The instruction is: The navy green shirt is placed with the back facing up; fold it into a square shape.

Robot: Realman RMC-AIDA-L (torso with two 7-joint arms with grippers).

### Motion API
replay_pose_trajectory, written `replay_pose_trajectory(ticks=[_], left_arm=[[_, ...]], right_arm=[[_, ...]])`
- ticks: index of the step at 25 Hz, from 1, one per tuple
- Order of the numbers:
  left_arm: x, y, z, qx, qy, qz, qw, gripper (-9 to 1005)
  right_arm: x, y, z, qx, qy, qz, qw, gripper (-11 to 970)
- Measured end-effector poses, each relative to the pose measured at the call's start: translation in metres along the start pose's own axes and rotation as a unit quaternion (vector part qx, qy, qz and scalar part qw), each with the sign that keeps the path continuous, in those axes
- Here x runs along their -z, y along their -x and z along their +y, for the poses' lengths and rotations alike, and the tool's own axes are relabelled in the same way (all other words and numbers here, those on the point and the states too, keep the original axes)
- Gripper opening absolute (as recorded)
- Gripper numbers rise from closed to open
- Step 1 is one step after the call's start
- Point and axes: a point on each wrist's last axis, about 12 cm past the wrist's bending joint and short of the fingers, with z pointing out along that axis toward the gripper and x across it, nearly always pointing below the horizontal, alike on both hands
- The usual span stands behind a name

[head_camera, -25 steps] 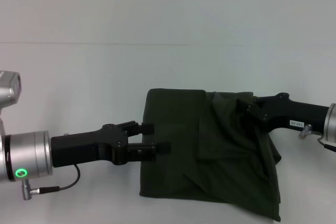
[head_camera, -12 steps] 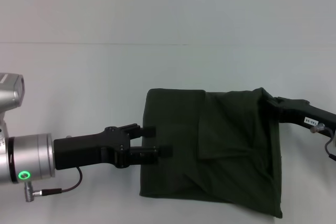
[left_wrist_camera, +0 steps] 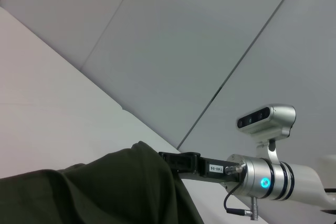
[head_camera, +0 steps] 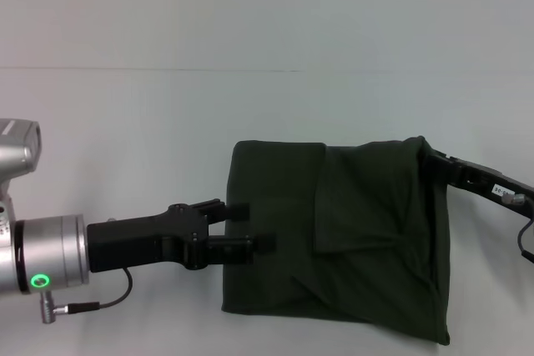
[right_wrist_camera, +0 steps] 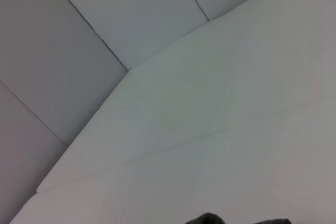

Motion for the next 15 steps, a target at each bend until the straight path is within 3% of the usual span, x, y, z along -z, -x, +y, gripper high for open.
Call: replay_pose_trajectory(ticks=[3,15], left_arm=[[0.0,0.0,0.0,0.0,0.0,0.0,1.0,964],[0.0,0.0,-0.001,-0.001,-0.004,-0.002,1.0,964]], right_arm=[[0.004,-0.002,-0.004,-0.028,-0.008,-0.01,1.0,534],[0.039,-0.015,-0.024,-0.097,-0.045,-0.051,0.993,588]])
